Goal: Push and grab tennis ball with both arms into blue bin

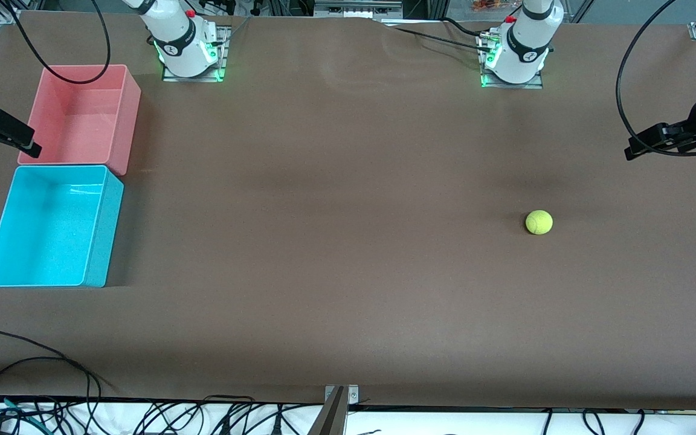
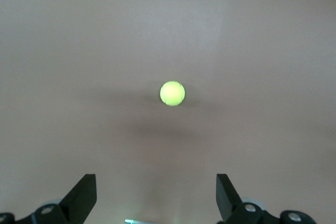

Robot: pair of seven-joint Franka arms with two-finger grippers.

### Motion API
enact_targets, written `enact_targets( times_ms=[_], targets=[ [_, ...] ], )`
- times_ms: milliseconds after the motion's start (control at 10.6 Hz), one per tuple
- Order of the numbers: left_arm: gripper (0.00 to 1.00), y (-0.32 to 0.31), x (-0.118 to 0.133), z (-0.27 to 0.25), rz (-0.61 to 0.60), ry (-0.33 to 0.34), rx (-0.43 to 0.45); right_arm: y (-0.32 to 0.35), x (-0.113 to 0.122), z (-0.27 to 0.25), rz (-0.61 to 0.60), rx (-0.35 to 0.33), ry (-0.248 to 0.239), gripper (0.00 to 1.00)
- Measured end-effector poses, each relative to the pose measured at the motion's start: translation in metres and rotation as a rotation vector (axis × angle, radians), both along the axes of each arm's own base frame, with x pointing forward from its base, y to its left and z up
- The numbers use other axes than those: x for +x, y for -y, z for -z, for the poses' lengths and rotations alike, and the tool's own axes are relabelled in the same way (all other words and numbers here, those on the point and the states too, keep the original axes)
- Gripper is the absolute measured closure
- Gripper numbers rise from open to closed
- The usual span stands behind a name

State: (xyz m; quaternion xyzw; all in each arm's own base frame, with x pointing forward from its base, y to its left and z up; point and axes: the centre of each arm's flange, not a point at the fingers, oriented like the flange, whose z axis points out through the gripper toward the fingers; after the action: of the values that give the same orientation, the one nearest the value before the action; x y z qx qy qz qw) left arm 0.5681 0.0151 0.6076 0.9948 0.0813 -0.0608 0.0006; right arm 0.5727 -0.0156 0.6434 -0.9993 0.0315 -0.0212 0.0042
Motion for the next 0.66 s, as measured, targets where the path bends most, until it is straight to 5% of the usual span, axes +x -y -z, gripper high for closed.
enact_targets(
  times_ms=[658],
  targets=[
    [0.00,-0.023,0.018,0.117,0.011,-0.030,0.123,0.000,0.000,0.000,0.000,0.000,0.000,0.00]
  ],
)
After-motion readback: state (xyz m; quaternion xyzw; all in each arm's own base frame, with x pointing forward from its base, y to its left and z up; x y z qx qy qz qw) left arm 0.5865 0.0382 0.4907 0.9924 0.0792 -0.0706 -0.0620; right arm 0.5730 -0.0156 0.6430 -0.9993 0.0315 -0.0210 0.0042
